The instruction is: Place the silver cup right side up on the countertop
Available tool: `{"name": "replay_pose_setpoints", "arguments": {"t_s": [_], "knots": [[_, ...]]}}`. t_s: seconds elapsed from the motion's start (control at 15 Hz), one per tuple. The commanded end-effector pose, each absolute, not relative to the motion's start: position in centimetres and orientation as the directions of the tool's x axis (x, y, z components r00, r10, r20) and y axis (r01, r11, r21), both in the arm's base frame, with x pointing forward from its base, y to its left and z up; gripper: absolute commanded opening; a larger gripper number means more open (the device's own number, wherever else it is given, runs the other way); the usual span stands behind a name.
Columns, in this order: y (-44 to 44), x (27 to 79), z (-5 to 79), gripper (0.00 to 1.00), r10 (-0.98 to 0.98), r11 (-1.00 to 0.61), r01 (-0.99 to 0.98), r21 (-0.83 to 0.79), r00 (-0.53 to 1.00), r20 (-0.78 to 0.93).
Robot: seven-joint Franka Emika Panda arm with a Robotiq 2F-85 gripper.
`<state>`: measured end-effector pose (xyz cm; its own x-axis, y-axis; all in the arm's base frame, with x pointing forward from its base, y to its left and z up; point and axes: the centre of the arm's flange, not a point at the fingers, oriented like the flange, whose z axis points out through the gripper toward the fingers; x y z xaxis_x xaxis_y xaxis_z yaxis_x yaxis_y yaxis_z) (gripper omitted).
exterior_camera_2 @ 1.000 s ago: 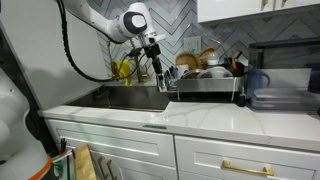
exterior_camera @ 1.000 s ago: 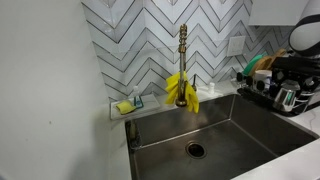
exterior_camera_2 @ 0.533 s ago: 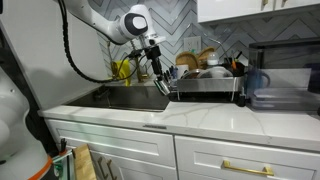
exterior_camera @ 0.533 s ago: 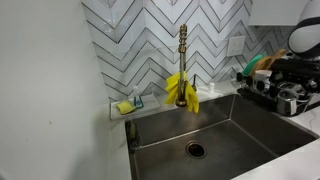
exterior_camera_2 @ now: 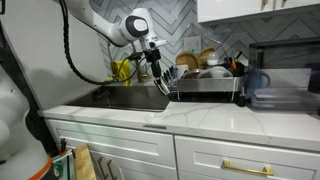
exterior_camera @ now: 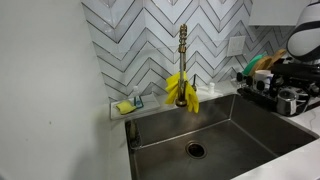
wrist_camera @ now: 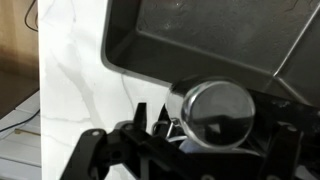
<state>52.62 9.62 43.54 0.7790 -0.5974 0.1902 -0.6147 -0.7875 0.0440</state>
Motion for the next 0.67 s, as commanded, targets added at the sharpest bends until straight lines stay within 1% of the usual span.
{"name": "replay_pose_setpoints", "arguments": {"t_s": [0.0, 0.4, 0.47, 0.53, 0.6], "knots": [[9.8, 52.3, 42.2, 1.00, -0.588, -0.794, -0.605, 0.059, 0.790, 0.175], [10.0, 52.5, 41.2, 0.99, -0.575, -0.806, -0.590, 0.044, 0.799, 0.177], [10.0, 52.6, 41.1, 0.95, -0.575, -0.808, -0.589, 0.036, 0.799, 0.177], [10.0, 52.7, 41.1, 0.93, -0.574, -0.809, -0.588, 0.031, 0.799, 0.181], [10.0, 52.8, 41.0, 0.83, -0.574, -0.809, -0.587, 0.025, 0.798, 0.182]]}}
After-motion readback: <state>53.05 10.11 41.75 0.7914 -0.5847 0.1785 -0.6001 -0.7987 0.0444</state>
